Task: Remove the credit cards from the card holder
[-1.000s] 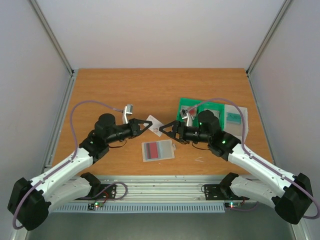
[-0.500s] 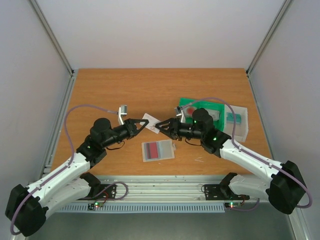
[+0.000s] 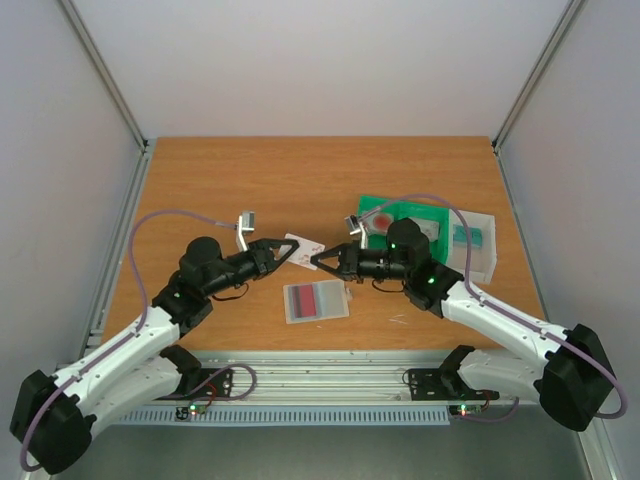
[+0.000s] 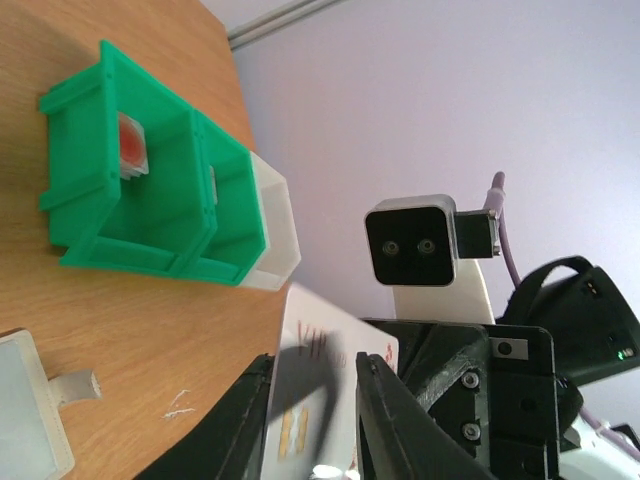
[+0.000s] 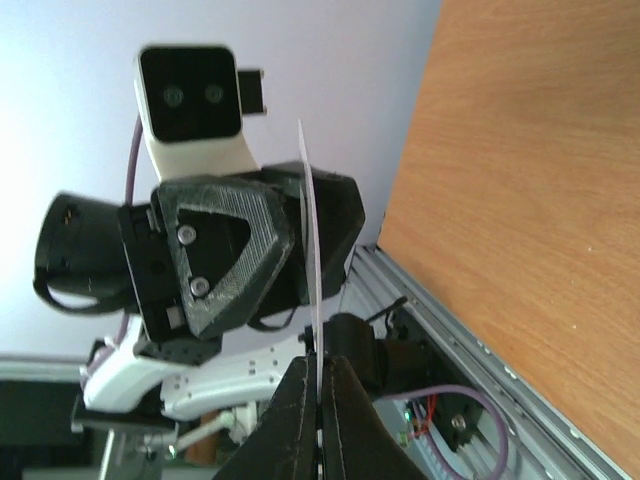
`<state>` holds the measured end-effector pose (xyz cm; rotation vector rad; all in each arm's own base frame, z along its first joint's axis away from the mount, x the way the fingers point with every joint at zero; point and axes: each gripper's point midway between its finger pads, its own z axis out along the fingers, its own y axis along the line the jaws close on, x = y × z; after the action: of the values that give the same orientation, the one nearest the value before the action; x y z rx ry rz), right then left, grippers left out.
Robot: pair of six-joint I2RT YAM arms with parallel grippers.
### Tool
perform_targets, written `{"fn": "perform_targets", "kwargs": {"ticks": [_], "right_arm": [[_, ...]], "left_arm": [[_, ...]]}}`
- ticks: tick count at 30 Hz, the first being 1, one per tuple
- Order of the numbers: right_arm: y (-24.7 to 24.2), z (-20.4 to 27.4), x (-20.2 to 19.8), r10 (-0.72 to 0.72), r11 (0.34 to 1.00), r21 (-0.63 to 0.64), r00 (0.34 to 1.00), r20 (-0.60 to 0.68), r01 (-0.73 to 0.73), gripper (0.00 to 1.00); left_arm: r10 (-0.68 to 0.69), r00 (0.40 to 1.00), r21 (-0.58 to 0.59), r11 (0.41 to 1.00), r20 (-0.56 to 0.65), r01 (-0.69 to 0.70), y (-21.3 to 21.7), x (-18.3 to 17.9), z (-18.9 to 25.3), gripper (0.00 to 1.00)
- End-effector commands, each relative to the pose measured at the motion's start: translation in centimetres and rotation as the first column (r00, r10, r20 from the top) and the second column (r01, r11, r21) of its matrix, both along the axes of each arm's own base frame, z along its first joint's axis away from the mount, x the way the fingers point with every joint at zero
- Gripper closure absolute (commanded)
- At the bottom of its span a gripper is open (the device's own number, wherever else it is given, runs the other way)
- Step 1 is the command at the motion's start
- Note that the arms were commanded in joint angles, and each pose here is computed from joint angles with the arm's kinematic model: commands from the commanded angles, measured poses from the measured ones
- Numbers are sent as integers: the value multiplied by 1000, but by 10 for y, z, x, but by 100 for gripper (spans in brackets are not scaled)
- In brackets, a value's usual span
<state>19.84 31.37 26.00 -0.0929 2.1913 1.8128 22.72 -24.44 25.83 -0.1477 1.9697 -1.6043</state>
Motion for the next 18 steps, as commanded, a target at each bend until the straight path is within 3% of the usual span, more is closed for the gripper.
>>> {"fn": "perform_targets", "kwargs": {"ticks": [1, 6, 8, 11, 18], "right_arm": [[0, -1, -33, 185, 983, -27, 979, 90, -183, 99], [-3, -2, -53, 282, 959, -40, 953, 114, -279, 99], [-6, -5, -54, 284, 958, -69, 951, 119, -277, 99], [-9, -6, -55, 286, 957, -96, 951, 121, -275, 98], [-7, -17, -38, 190, 979, -94, 979, 74, -183, 76]], "left_arm": [[-78, 987, -26, 996, 140, 82, -4, -15, 32, 79], [-174, 969, -12, 984, 178, 179, -10, -31, 41, 88], [-205, 961, -6, 978, 183, 210, -13, -35, 42, 97], [-217, 963, 10, 976, 163, 218, -14, -35, 38, 100], [-172, 972, 0, 985, 158, 174, -11, -28, 38, 100]]}}
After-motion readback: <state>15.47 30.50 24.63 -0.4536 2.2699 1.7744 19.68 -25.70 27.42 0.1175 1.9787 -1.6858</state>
